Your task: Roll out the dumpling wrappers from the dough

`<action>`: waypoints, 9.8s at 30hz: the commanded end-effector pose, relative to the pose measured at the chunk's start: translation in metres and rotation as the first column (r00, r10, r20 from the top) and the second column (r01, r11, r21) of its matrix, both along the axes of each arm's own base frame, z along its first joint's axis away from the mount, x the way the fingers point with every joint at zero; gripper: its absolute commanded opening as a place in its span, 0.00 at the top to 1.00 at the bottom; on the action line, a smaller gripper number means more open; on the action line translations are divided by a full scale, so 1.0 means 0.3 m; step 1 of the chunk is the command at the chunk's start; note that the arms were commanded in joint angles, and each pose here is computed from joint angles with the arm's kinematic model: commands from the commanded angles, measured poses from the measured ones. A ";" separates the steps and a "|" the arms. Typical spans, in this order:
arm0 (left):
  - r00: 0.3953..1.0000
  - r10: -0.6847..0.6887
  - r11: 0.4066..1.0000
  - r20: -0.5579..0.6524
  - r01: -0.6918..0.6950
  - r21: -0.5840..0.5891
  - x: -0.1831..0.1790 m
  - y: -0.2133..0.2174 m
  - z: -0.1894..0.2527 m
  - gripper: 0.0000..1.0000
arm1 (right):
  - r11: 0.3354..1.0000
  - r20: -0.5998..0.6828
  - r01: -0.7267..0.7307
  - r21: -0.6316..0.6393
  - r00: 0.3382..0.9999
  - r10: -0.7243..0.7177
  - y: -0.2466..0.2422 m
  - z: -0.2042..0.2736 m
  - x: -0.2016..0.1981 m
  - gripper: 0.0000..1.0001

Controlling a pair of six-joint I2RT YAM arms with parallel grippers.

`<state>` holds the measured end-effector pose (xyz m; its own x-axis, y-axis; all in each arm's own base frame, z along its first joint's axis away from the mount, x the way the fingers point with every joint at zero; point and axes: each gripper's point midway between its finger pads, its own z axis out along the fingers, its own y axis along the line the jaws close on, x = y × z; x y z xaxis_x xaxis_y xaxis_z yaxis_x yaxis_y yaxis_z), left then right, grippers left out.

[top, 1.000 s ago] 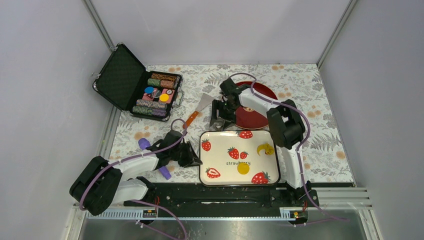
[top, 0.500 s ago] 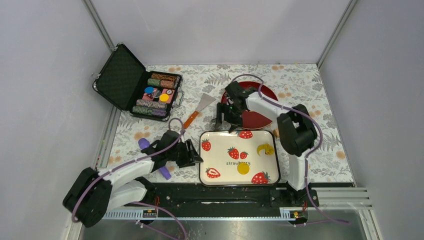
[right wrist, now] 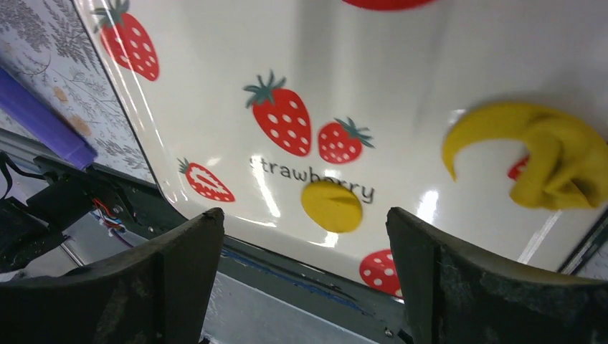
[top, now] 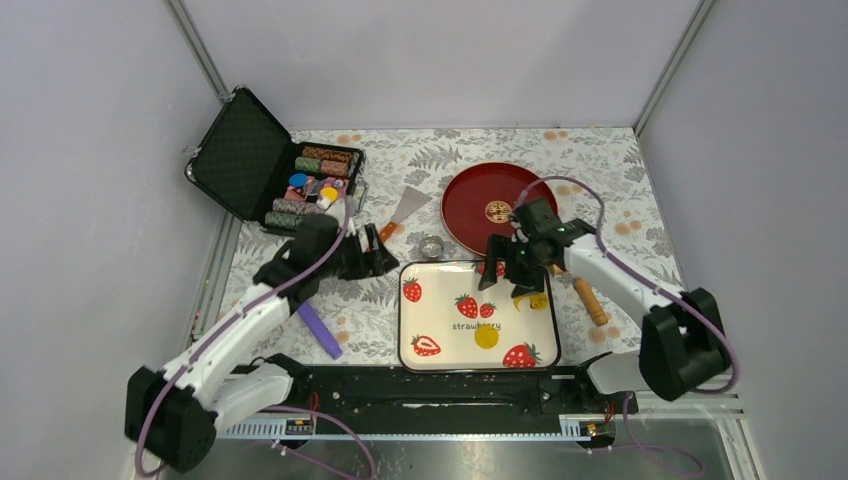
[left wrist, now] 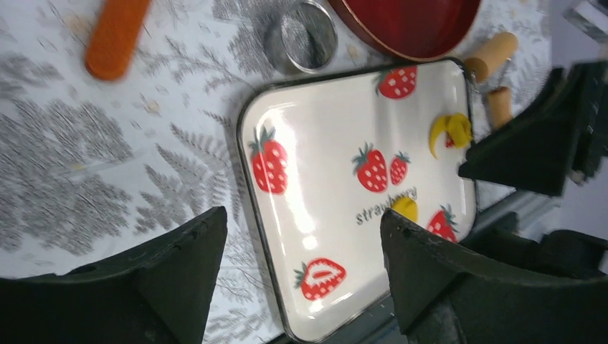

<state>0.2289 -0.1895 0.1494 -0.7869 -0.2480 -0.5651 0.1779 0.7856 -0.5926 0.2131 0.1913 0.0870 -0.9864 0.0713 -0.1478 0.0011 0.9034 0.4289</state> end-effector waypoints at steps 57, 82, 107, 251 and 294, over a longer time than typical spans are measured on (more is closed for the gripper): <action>0.923 0.116 0.850 -0.368 0.100 0.518 -0.051 0.110 -0.383 0.52 | 0.993 -0.004 0.032 0.109 0.999 -0.032 -0.092 -0.016 -0.165 0.01; 0.920 0.044 0.761 -0.389 0.222 0.610 0.041 0.105 -0.477 0.99 | 0.994 0.021 0.075 0.083 0.997 -0.077 -0.131 -0.031 -0.168 0.01; 0.998 -0.042 0.892 -0.037 0.054 0.450 0.004 0.124 -0.074 1.00 | 0.983 0.055 0.179 -0.037 0.983 -0.176 -0.247 0.003 -0.086 0.01; 0.379 -0.893 0.132 -0.243 0.736 0.664 -0.362 -0.213 -0.227 1.00 | 0.892 -0.178 0.446 0.067 0.885 -0.429 -0.369 -0.203 -0.053 0.01; 0.298 -0.844 -0.047 -0.445 0.787 0.616 -0.391 -0.121 -0.311 1.00 | 0.894 -0.181 0.443 0.068 0.886 -0.426 -0.368 -0.204 -0.051 0.01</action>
<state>0.1098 -0.2124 0.0470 -0.1397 0.9804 -0.1390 0.9886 0.1461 0.0368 0.1967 0.0773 0.0259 -0.8582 0.5126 0.0273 0.4655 0.7547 0.4622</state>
